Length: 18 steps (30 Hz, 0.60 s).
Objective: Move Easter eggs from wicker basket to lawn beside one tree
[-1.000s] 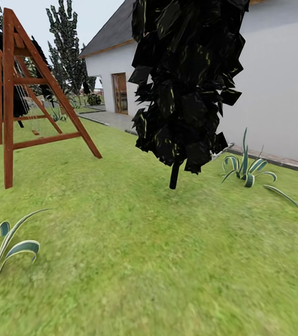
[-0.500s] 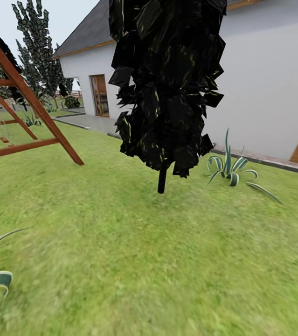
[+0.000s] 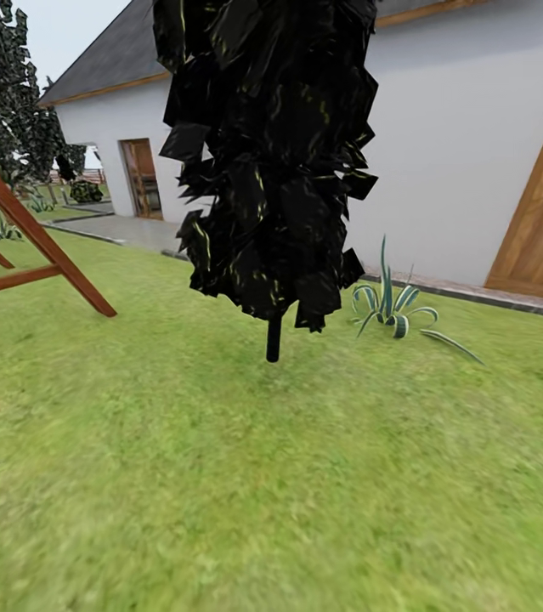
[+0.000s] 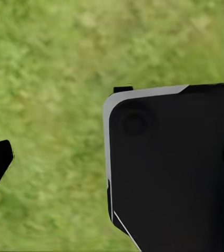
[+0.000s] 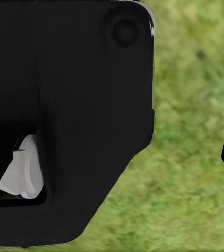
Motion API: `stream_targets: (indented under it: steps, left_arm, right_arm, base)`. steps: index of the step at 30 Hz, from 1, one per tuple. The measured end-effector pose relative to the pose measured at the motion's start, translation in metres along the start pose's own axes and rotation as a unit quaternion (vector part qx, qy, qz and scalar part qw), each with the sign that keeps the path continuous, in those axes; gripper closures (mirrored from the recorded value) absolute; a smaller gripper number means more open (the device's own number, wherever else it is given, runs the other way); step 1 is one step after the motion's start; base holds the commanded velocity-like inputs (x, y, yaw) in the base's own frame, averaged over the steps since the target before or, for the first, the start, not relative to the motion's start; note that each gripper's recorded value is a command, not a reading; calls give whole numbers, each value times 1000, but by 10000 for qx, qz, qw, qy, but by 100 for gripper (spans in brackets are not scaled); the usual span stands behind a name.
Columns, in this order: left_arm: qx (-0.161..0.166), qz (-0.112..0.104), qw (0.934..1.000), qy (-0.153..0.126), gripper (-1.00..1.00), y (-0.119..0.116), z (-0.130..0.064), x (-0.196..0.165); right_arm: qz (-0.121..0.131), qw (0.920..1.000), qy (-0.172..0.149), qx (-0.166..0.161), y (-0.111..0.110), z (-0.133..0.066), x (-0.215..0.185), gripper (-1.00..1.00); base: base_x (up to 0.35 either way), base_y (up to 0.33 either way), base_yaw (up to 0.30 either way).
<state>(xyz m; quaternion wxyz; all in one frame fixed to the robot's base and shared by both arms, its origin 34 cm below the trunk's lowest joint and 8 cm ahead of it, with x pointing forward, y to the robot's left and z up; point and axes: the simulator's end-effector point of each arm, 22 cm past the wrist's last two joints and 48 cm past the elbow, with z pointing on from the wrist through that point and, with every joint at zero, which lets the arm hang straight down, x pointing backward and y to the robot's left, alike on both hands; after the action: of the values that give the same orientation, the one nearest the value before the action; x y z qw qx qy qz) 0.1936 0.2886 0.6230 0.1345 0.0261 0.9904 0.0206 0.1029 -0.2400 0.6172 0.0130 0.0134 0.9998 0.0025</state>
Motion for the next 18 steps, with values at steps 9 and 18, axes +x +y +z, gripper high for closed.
stream_targets:
  steps: [9, 18]
  left_arm:
    - [-6, -1, 10000, -37, -100, 1, 0, -3]
    - [-23, -2, 10000, -77, -100, 3, 0, -6]
  right_arm:
    - [0, 10000, -42, -3, 0, 0, -3, -100]
    - [0, 10000, -87, -7, 0, 0, -7, -100]
  base:
    - [260, 241, -250]
    - [213, 271, -247]
